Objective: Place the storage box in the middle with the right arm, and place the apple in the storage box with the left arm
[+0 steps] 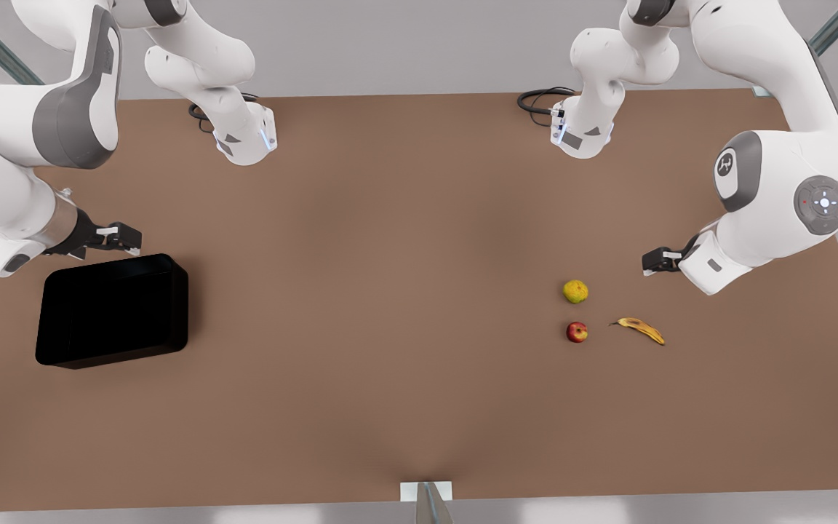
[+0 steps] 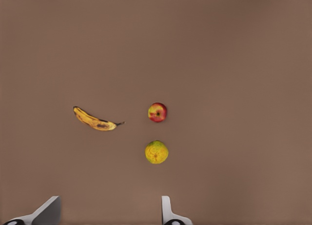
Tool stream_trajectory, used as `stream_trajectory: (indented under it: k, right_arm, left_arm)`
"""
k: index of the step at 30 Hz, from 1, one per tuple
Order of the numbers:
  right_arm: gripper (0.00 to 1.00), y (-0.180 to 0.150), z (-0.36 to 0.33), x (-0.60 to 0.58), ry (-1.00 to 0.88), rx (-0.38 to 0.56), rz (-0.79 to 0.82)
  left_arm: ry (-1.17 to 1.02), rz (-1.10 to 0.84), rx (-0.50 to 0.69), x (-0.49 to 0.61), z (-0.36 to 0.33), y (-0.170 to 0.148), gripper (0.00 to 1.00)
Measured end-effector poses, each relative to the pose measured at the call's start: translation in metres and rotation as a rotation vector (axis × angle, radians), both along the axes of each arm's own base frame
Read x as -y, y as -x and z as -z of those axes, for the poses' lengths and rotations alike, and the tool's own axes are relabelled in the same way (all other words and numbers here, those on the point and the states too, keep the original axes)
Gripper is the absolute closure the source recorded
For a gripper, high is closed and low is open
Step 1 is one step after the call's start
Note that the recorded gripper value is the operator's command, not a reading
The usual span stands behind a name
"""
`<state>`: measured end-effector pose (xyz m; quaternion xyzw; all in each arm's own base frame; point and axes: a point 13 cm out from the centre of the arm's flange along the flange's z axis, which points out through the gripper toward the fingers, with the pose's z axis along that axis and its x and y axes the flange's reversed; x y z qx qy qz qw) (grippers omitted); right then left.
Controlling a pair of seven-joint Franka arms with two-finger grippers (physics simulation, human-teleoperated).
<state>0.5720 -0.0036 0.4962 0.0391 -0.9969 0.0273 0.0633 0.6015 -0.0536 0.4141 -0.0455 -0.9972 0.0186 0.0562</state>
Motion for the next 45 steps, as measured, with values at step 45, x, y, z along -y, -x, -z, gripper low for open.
stream_trajectory:
  k: [45]
  right_arm:
    - [0.00, 0.022, 0.381, 0.397, -0.069, -0.076, -0.515]
  left_arm:
    - [-0.002, 0.002, -0.017, -0.001, 0.001, 0.004, 0.00]
